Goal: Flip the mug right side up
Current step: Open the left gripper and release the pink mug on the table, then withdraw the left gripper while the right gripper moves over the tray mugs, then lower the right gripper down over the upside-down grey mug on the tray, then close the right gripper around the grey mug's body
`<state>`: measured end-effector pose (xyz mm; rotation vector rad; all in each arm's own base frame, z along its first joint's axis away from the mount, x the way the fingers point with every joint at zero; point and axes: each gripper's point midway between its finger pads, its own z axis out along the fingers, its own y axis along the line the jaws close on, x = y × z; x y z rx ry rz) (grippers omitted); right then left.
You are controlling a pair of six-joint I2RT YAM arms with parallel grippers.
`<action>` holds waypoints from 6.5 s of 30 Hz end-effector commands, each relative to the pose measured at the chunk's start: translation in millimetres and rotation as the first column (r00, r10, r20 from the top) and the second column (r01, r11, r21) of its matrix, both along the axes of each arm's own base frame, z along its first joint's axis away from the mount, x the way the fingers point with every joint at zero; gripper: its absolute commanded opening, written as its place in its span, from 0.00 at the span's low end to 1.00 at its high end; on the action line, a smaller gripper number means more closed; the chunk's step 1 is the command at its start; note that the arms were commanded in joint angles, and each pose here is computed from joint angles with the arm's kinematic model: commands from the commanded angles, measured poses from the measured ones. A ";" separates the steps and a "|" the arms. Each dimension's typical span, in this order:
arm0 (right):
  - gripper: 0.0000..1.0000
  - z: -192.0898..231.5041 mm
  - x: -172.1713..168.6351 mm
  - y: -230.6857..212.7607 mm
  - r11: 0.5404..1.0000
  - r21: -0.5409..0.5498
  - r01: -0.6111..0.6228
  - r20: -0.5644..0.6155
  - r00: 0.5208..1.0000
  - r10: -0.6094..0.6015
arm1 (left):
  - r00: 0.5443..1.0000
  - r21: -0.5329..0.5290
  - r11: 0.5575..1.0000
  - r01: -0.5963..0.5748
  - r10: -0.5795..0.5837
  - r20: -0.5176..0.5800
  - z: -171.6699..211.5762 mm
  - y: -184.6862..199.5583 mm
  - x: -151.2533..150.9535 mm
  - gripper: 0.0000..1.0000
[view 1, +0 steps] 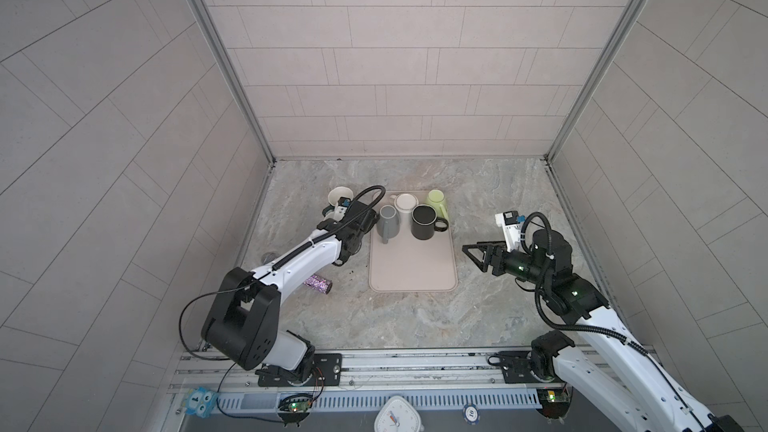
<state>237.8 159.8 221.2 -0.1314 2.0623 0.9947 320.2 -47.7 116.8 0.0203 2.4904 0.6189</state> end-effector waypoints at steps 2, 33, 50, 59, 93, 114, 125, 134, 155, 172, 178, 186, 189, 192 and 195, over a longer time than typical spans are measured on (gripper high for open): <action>0.74 1.4 -1.6 -2.7 1.000 -0.025 0.004 -0.001 1.000 -0.004 | 0.999 -0.038 0.999 -0.004 0.006 0.032 12.8 0.3 -8.1 0.69; 0.71 -37.1 3.4 -41.8 0.924 -0.377 0.064 -0.205 0.967 -0.151 | 0.984 -0.441 0.884 0.155 -0.098 0.150 37.7 -29.0 -69.5 0.87; 0.72 -41.5 48.1 11.5 0.909 -0.414 0.051 -0.218 0.964 -0.153 | 0.949 -0.447 0.856 0.260 -0.141 0.283 81.4 -21.6 -87.4 0.95; 0.75 -41.1 60.2 77.9 0.884 -0.468 -0.019 -0.204 0.975 -0.087 | 0.903 -0.443 0.837 0.321 -0.130 0.409 104.1 -8.7 -106.0 1.00; 0.90 -101.2 94.1 181.6 0.764 -0.611 -0.207 -0.343 0.939 -0.020 | 0.864 -0.467 0.820 0.330 -0.063 0.500 117.0 6.3 -124.2 1.00; 0.74 -125.6 138.8 211.1 0.754 -0.651 -0.092 -0.284 0.950 -0.129 | 0.869 -0.471 0.818 0.331 -0.069 0.490 114.6 3.8 -122.8 1.00; 0.63 -127.7 144.7 202.5 0.707 -0.704 -0.071 -0.250 0.956 -0.152 | 0.866 -0.468 0.821 0.327 -0.063 0.496 115.3 5.9 -123.4 1.00; 0.61 -128.1 145.6 196.1 0.687 -0.724 -0.058 -0.237 0.956 -0.170 | 0.867 -0.469 0.820 0.327 -0.063 0.495 115.5 5.2 -122.8 1.00; 0.57 -113.5 134.8 199.8 0.717 -0.694 -0.067 -0.237 0.961 -0.141 | 0.861 -0.471 0.816 0.335 -0.062 0.504 117.5 5.3 -124.1 1.00; 0.48 -137.0 150.2 210.7 0.712 -0.702 -0.004 -0.213 0.955 -0.205 | 0.869 -0.477 0.811 0.338 -0.075 0.489 113.4 1.3 -122.5 1.00; 0.48 -143.1 154.3 195.5 0.660 -0.751 0.028 -0.182 0.952 -0.247 | 0.869 -0.476 0.811 0.339 -0.076 0.489 113.8 1.1 -122.1 1.00; 0.47 -140.7 149.8 177.7 0.640 -0.768 0.024 -0.184 0.949 -0.257 | 0.870 -0.477 0.811 0.337 -0.075 0.487 112.7 0.9 -121.7 1.00; 0.46 -139.5 146.2 178.6 0.639 -0.769 -0.026 -0.210 0.954 -0.214 | 0.871 -0.478 0.811 0.338 -0.077 0.486 112.6 0.5 -121.6 1.00; 0.45 -135.9 144.8 180.2 0.625 -0.778 -0.066 -0.235 0.953 -0.191 | 0.870 -0.478 0.810 0.339 -0.076 0.487 112.9 0.5 -121.3 1.00; 0.45 -130.1 147.3 183.0 0.633 -0.771 -0.069 -0.234 0.955 -0.181 | 0.870 -0.478 0.809 0.341 -0.079 0.487 112.8 0.0 -121.6 1.00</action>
